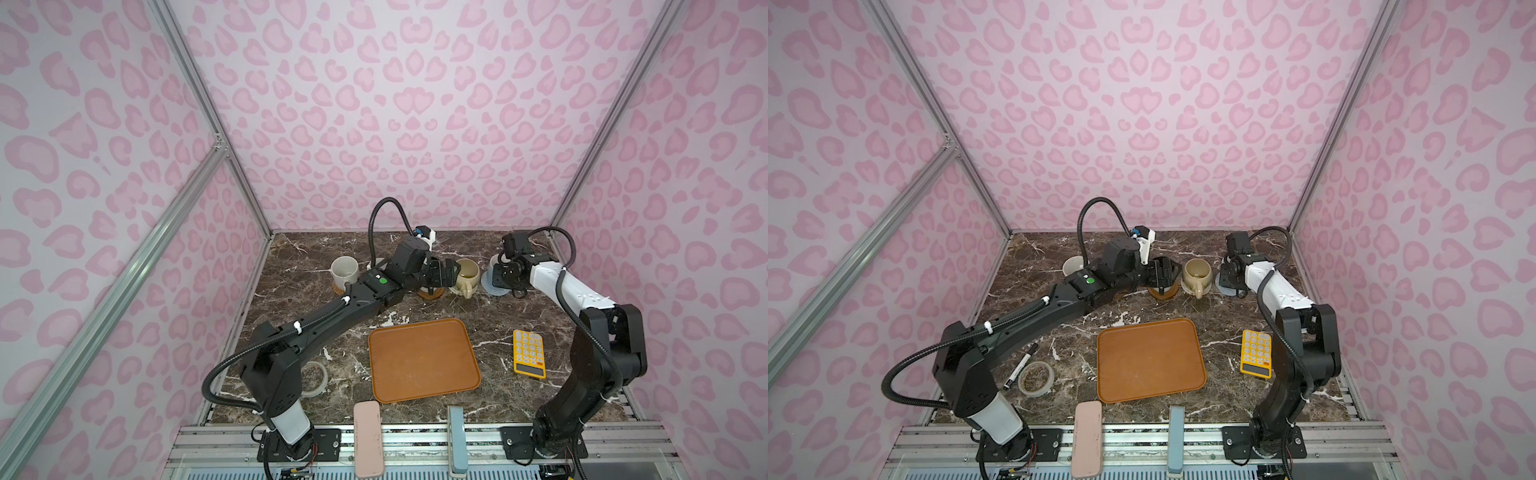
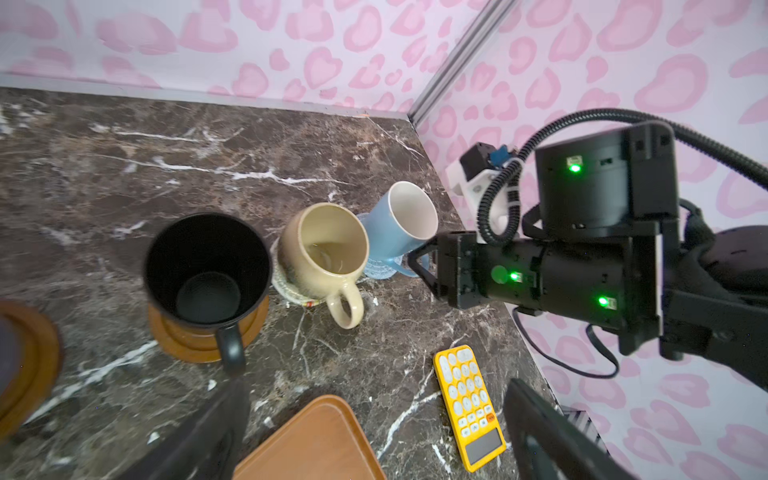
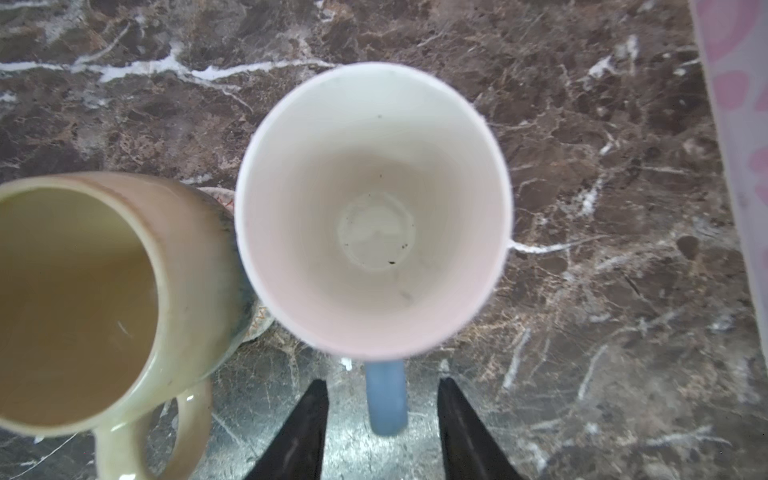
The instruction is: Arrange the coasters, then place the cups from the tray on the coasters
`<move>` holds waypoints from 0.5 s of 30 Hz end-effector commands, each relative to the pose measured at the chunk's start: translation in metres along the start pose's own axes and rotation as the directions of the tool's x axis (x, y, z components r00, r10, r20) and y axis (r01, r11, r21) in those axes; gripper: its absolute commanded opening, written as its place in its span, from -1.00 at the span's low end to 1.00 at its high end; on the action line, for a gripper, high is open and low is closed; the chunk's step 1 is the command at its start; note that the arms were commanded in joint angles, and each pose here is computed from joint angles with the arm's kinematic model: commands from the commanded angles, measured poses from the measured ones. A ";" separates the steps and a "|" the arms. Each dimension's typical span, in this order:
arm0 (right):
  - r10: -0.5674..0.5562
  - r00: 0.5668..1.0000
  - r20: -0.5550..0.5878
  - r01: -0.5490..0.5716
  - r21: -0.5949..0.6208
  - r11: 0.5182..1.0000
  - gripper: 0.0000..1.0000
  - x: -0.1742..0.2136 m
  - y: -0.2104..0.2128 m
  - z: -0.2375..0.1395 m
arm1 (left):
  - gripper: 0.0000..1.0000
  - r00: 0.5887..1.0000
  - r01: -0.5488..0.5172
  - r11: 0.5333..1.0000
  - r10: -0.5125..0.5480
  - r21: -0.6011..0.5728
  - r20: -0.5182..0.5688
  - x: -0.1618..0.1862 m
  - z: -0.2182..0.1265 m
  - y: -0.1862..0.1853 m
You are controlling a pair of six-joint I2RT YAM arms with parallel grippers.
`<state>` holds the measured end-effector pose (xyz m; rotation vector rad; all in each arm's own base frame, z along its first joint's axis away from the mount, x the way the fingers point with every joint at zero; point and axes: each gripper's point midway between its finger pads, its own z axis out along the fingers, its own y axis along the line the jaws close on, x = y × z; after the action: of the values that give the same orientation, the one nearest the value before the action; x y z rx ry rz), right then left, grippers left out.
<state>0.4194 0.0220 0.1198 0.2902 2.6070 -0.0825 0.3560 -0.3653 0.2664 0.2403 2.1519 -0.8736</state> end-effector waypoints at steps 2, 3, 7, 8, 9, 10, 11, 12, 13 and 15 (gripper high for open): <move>0.002 0.999 0.048 -0.003 0.020 1.000 0.38 0.006 -0.003 -0.027 | 0.94 0.993 0.011 0.998 -0.003 -0.064 0.115 -0.012 -0.034 0.022; -0.009 0.997 0.076 0.009 0.009 1.000 0.56 0.006 -0.001 -0.038 | 0.94 0.991 0.014 0.995 0.000 -0.100 0.137 -0.013 -0.045 0.032; -0.056 0.978 0.200 0.064 -0.032 0.997 0.64 0.015 0.007 -0.073 | 0.93 0.966 0.015 0.951 0.066 -0.308 0.250 -0.013 -0.095 0.081; -0.057 0.972 0.228 0.070 -0.049 0.996 0.64 0.019 0.008 -0.079 | 0.93 0.955 0.016 0.930 0.095 -0.368 0.283 -0.013 -0.108 0.095; -0.056 0.962 0.266 0.075 -0.062 0.995 0.64 0.022 0.006 -0.083 | 0.93 0.942 0.004 0.908 0.137 -0.419 0.306 -0.012 -0.123 0.108; -0.037 0.955 0.295 0.059 -0.068 0.996 0.65 0.027 0.003 -0.085 | 0.93 0.927 -0.015 0.890 0.183 -0.455 0.327 -0.011 -0.137 0.119; -0.019 0.946 0.324 0.044 -0.071 0.997 0.64 0.030 -0.001 -0.087 | 0.93 0.910 -0.040 0.869 0.236 -0.493 0.341 -0.011 -0.149 0.127; 0.000 0.931 0.366 0.033 -0.084 0.996 0.65 0.031 -0.003 -0.088 | 0.92 0.894 -0.045 0.835 0.279 -0.548 0.352 -0.008 -0.163 0.141; 0.006 0.918 0.397 0.035 -0.094 0.995 0.64 0.035 -0.005 -0.088 | 0.92 0.876 -0.040 0.797 0.318 -0.602 0.362 -0.006 -0.177 0.154; 0.015 0.900 0.435 0.032 -0.102 0.994 0.59 0.042 -0.009 -0.083 | 0.92 0.856 -0.005 0.706 0.370 -0.708 0.363 0.002 -0.200 0.186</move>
<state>0.3293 0.0325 0.1611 0.1838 2.2988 -0.0239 0.3138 -0.1464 0.2538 -0.0480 1.8893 -0.2221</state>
